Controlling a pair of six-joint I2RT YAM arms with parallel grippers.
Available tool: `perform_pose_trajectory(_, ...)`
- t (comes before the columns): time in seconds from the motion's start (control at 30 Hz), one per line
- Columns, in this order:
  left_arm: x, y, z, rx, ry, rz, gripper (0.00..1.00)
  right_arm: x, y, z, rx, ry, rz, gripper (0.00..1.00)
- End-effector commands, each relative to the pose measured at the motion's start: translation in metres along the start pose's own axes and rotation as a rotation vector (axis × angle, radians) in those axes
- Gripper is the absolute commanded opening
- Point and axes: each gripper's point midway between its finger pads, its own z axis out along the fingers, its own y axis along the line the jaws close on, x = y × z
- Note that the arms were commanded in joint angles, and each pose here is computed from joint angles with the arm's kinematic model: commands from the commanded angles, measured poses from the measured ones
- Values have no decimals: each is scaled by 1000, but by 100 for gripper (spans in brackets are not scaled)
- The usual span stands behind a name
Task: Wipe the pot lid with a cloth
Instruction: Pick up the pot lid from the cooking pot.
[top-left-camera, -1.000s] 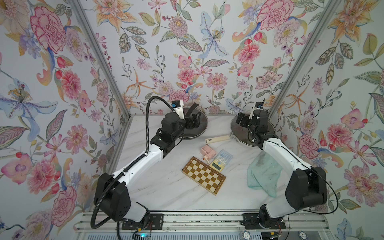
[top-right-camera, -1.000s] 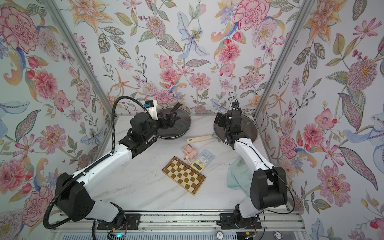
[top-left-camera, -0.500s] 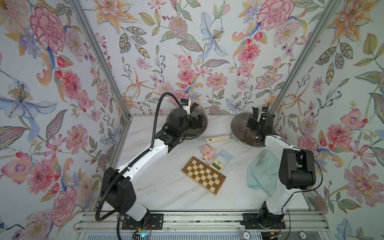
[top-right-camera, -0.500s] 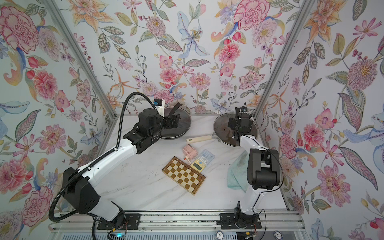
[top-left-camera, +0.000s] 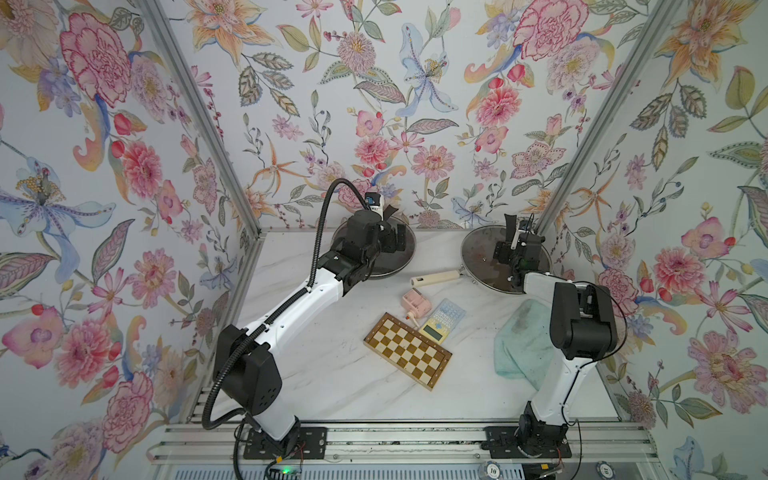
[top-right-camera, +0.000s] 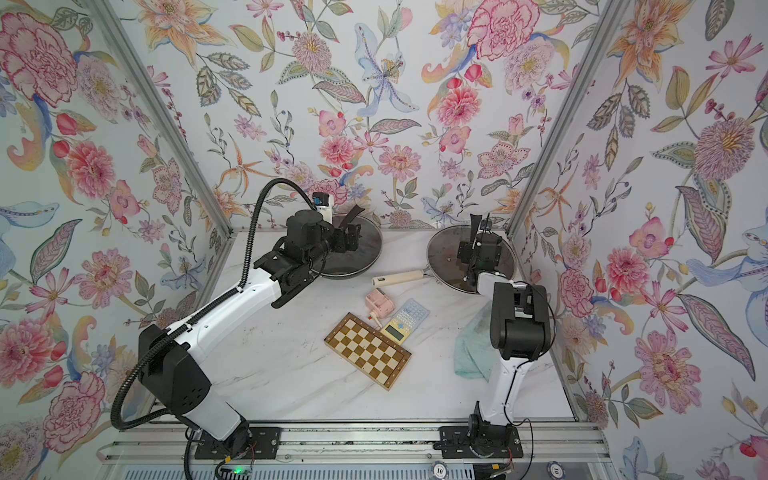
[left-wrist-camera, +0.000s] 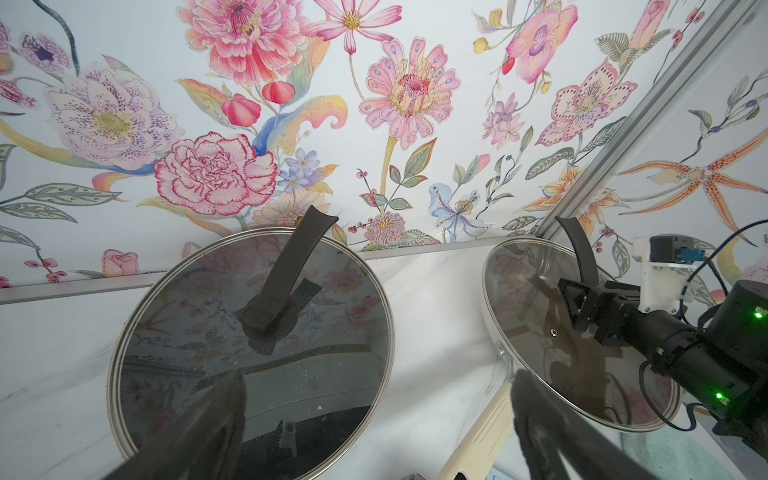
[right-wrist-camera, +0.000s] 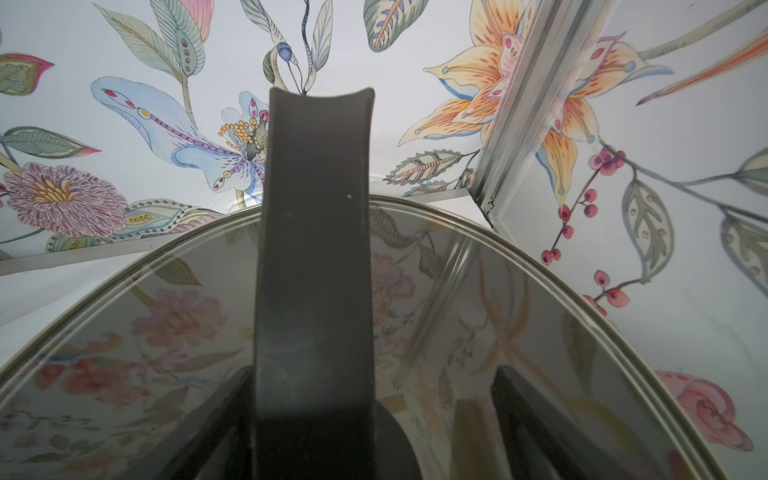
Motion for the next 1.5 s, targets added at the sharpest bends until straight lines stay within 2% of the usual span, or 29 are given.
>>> perform_pose_trajectory(0.0,4,-4,3,-25,28,23,99,-8,8,9,-30,-36,3,79)
perform_pose_trajectory(0.27,16,-11,3,-38,57,30,99,4,20,12,-88,0,22,34)
perform_pose_trajectory(0.53,22,-13,1,-43,72,35,99,12,18,11,-70,21,17,15)
perform_pose_trajectory(0.63,22,-13,0,-43,71,43,100,-3,15,7,-32,-3,2,12)
perform_pose_trajectory(0.73,22,-14,-1,-38,68,52,100,-30,17,2,-27,-21,-7,3)
perform_pose_trajectory(0.97,26,-23,-1,21,81,115,99,-128,13,-37,-10,-195,82,0)
perform_pose_trajectory(1.1,33,-30,2,68,96,189,99,-173,-2,-73,21,-230,209,1)
perform_pose_trajectory(1.27,48,-51,9,164,111,311,99,-192,-36,-133,134,-242,453,0)
perform_pose_trajectory(1.37,70,-72,14,250,141,390,100,-192,-54,-176,152,-300,643,0)
perform_pose_trajectory(1.47,99,-93,16,345,170,440,99,-195,-62,-211,135,-349,739,0)
